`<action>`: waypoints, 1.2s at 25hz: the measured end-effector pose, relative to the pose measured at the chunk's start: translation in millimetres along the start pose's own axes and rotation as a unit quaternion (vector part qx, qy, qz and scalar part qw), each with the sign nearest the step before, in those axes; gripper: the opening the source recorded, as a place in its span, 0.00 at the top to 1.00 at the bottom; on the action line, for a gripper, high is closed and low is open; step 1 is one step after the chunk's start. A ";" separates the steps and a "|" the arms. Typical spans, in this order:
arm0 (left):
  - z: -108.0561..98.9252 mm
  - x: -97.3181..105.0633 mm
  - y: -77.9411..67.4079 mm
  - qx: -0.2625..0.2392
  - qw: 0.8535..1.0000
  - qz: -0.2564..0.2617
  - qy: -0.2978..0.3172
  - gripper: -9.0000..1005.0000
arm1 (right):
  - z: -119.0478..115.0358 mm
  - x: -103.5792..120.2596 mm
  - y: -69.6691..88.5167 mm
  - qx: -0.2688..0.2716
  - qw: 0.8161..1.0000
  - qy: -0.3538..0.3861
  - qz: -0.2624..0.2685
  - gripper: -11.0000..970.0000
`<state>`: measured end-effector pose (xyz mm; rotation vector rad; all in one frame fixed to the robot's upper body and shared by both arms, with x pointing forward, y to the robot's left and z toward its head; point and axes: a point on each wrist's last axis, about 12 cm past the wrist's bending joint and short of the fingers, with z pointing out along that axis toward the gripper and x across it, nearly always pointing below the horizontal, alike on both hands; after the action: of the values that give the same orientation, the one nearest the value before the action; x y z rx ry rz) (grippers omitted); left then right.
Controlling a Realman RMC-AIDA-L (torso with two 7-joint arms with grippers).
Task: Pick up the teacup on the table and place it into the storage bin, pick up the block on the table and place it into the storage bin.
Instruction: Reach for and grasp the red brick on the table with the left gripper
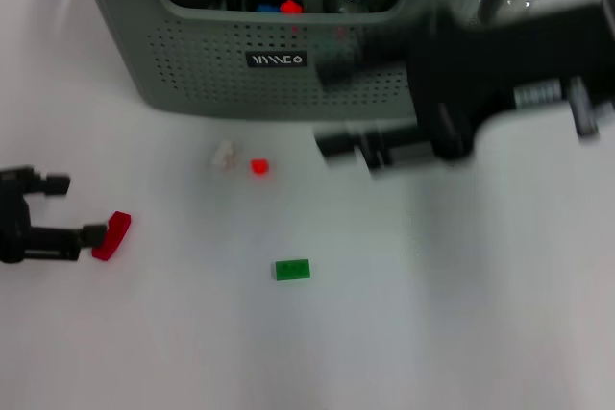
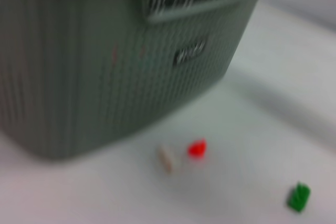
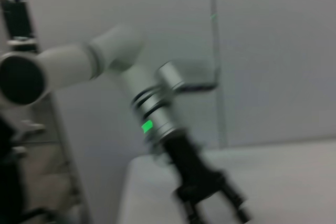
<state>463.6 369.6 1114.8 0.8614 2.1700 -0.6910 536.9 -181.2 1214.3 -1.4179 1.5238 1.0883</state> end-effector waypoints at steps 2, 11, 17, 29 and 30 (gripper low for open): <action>3.0 -11.2 -2.5 -0.002 0.998 -0.040 0.047 0.08 | -0.8 15.0 3.4 -0.021 0.999 0.011 0.028 0.30; 39.4 -69.5 -7.7 -0.023 0.980 -0.132 0.149 0.08 | -2.7 56.3 -3.5 -0.018 0.991 0.097 0.095 0.30; 62.4 -97.2 -6.8 -0.095 0.960 -0.154 0.212 0.08 | -11.7 61.6 -10.4 -0.006 0.991 0.100 0.092 0.30; 105.4 -110.0 -28.0 -0.169 0.931 -0.140 0.291 0.10 | -14.1 72.7 -14.3 -0.010 0.992 0.093 0.079 0.30; 108.0 -109.1 -28.9 -0.170 0.931 -0.140 0.292 0.11 | -14.0 73.2 -14.4 -0.010 0.993 0.093 0.078 0.30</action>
<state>544.6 237.8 1136.7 0.6241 2.8745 -0.1689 545.4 -219.2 1149.1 -1.4677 1.7861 1.0908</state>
